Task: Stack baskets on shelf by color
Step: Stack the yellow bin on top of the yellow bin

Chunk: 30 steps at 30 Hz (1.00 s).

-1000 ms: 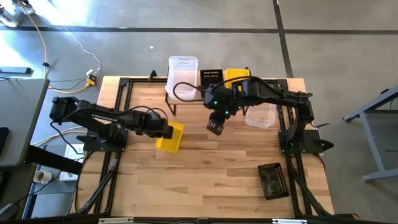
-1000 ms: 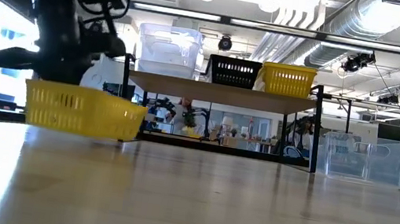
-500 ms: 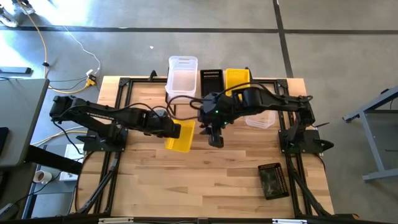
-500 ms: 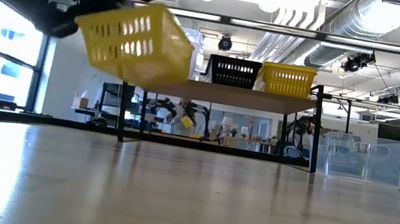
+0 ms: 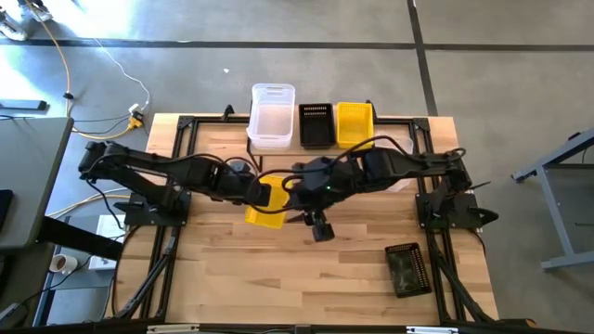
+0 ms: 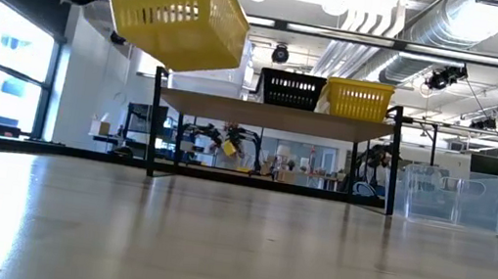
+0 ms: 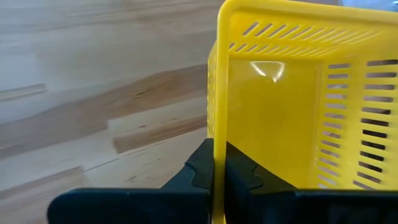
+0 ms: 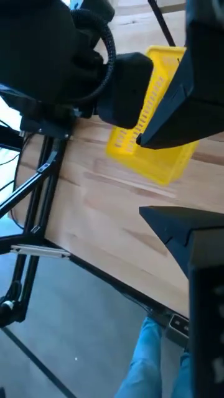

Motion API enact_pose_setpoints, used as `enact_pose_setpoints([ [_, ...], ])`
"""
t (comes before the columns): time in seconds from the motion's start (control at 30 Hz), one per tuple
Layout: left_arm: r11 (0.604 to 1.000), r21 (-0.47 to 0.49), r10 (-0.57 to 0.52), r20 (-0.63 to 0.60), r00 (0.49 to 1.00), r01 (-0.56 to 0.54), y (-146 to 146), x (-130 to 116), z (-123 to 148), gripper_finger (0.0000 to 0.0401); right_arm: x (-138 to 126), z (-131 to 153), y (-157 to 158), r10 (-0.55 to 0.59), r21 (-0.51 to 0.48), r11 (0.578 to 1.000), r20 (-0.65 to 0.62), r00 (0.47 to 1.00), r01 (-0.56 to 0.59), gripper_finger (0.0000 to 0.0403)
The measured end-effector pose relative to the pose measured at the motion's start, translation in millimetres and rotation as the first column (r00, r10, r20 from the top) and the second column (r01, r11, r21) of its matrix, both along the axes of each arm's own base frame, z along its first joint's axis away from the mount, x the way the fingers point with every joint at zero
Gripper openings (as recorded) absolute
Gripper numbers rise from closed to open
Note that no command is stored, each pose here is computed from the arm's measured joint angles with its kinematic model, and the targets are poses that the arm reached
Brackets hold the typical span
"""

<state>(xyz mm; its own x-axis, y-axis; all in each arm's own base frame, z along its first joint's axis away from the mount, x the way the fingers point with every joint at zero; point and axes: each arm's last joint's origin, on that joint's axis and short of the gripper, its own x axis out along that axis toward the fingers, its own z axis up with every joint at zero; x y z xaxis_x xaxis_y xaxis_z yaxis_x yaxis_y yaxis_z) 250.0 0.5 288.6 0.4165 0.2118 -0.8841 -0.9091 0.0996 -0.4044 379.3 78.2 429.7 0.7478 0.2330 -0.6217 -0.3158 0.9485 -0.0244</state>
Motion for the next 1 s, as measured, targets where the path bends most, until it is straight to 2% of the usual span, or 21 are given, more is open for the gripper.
enact_pose_setpoints([
  [0.17, 1.000, 0.027, 0.006, -0.038, 0.999, -0.005, 0.6, 8.7, 8.3, 0.0000, 11.9, -9.6, 3.1, 0.011, -0.014, 1.000, 0.004, 1.000, -0.011, 0.0145],
  [0.37, 1.000, 0.027, 0.008, -0.093, 0.996, -0.005, 1.4, 13.2, 5.4, 0.0000, 29.9, -35.4, 6.8, 0.011, -0.028, 1.000, -0.073, 0.997, -0.013, 0.0144],
  [0.67, 0.998, 0.017, 0.061, -0.097, 0.993, -0.059, 8.8, 12.0, 5.1, 0.0000, 52.8, -80.3, 12.0, 0.018, -0.073, 0.997, -0.217, 0.976, -0.035, 0.0144],
  [1.0, 0.998, 0.011, 0.070, -0.078, 0.995, -0.069, 10.4, 13.6, 5.7, 0.0000, 68.2, -108.3, 10.9, -0.102, -0.214, 0.976, -0.249, 0.963, 0.048, 0.0144],
])
